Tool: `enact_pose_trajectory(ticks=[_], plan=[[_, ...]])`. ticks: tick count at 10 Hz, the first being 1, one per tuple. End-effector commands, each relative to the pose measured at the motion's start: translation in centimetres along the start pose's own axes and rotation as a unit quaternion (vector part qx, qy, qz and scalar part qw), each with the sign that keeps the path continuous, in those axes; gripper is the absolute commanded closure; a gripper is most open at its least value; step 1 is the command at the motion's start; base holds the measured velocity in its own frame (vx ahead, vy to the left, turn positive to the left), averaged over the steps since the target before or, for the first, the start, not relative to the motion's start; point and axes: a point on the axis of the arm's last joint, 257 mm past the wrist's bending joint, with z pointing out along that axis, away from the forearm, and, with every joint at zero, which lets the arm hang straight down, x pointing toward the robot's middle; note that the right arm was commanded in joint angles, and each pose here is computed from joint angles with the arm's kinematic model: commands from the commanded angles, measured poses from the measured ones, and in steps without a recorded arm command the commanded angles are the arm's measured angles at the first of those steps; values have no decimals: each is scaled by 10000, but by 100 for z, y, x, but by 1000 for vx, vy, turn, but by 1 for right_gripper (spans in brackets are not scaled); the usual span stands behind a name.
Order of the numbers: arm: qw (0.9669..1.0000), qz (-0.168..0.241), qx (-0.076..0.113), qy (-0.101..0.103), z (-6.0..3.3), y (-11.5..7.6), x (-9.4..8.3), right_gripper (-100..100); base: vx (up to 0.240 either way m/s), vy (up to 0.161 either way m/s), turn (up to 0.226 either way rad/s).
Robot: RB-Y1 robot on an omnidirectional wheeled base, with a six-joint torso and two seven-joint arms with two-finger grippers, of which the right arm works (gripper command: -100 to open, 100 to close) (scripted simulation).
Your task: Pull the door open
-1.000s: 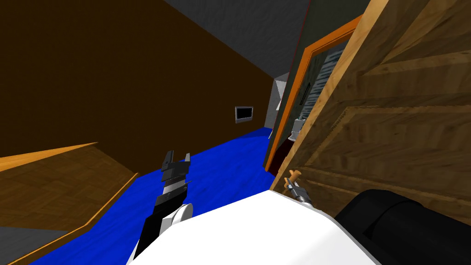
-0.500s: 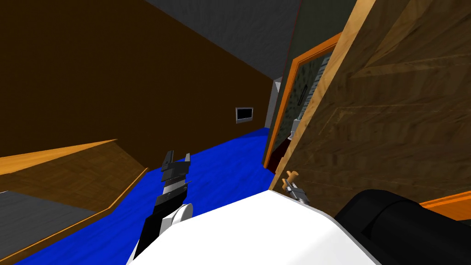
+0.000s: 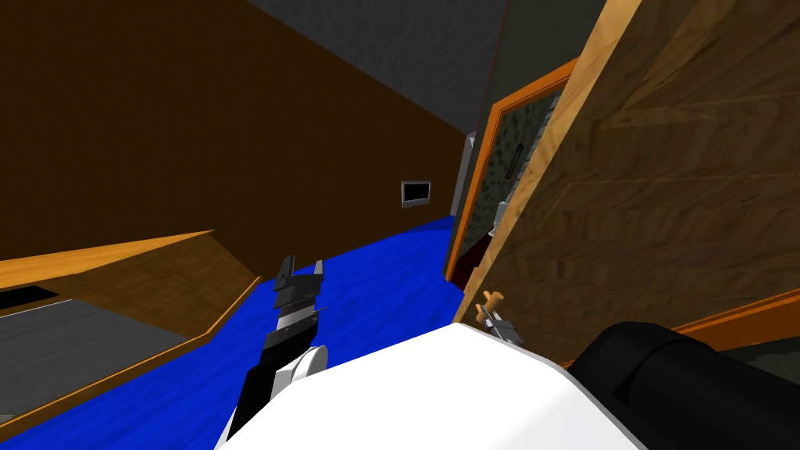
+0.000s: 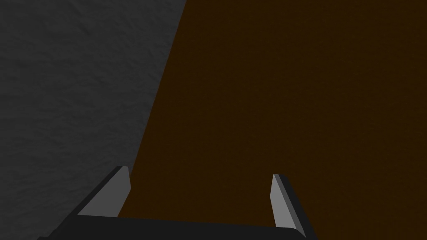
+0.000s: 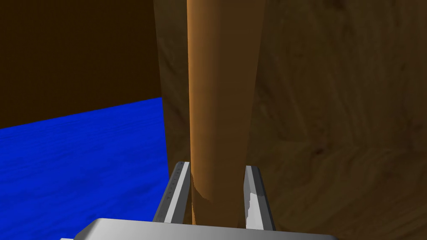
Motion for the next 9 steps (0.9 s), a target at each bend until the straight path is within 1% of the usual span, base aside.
enact_pose_trajectory(ticks=[1,4,5,6,7,9], plan=[[9998,-10,172,20,-43,-74,17,100,-179,-30,40],[9990,-1,441,31,-103,-212,26,100,-197,-15,27],[9988,3,496,33,-117,-241,27,100,-194,-7,23],[9989,1,467,11,-108,-234,6,100,-89,3,9],[9983,-1,582,-4,-142,-299,-5,100,-114,-8,30],[9971,-7,764,6,-180,-390,3,100,-206,-64,44]])
